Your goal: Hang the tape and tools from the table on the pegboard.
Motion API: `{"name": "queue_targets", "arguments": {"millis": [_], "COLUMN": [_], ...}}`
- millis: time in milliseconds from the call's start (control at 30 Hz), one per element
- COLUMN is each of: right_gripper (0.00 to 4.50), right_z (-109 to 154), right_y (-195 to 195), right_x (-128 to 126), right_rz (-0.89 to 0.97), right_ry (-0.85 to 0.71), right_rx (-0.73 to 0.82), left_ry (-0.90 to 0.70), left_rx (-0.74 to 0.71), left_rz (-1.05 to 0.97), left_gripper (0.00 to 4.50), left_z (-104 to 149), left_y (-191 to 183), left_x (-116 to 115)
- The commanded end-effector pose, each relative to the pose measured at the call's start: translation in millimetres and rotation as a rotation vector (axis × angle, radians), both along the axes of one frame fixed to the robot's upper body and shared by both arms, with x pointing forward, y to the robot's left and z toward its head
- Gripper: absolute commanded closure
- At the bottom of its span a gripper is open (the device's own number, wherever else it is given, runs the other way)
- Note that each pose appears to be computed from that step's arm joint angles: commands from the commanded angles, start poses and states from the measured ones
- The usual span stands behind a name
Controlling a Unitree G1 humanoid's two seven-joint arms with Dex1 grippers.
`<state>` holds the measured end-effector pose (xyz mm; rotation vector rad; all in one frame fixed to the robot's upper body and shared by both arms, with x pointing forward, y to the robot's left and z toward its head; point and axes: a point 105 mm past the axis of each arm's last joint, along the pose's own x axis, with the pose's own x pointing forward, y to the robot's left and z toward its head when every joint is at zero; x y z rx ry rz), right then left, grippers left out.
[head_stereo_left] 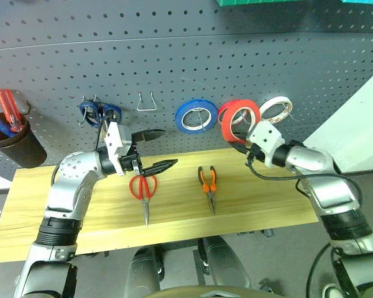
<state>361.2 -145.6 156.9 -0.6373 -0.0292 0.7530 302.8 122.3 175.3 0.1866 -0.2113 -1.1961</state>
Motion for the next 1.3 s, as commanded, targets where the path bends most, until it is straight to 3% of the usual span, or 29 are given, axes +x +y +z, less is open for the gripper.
{"name": "queue_targets", "arguments": {"millis": [33,167,200,367,500,700,800,933,1100,1300], "right_gripper": [3.83,3.83,3.10,1.53,0.12,0.05,0.05,0.05,0.05,0.05], "right_z": [15.3,11.6,11.1,21.6,37.2,46.4,31.7,18.9,10.3,-18.2], "right_y": [0.5,5.3,7.5,4.1,-4.3,-10.4,-8.1,-1.9,6.6,16.8], "right_x": [7.1,7.9,5.2,-2.2,-22.7,-54.1,-70.1,-80.6,-81.3,-68.7], "right_rz": [-0.004,0.022,0.040,0.056,0.106,0.169,0.182,0.175,0.163,0.053], "right_ry": [-0.078,-0.058,-0.050,-0.055,-0.030,0.147,0.324,0.435,0.473,0.554], "right_rx": [0.010,0.002,0.007,0.029,0.040,0.066,0.061,0.104,0.136,0.151], "left_ry": [-0.060,-0.062,-0.063,-0.062,-0.059,-0.053,-0.038,-0.018,0.016,0.040], "left_rx": [-0.036,-0.054,-0.051,-0.050,-0.051,-0.049,-0.030,-0.021,-0.014,0.008], "left_rz": [0.011,0.025,0.026,0.033,0.040,0.046,0.057,0.074,0.102,0.186], "left_gripper": [0.00,0.00,0.00,0.00,0.00,0.00,0.00,0.00,0.00,0.00], "left_z": [20.3,24.2,24.2,23.8,23.3,21.1,14.5,8.2,-0.1,-14.4], "left_y": [1.5,1.9,1.9,3.1,5.6,7.0,9.3,13.2,19.0,33.2], "left_x": [0.0,2.9,3.2,3.2,3.0,2.2,0.3,-5.8,-17.3,-28.7]}}
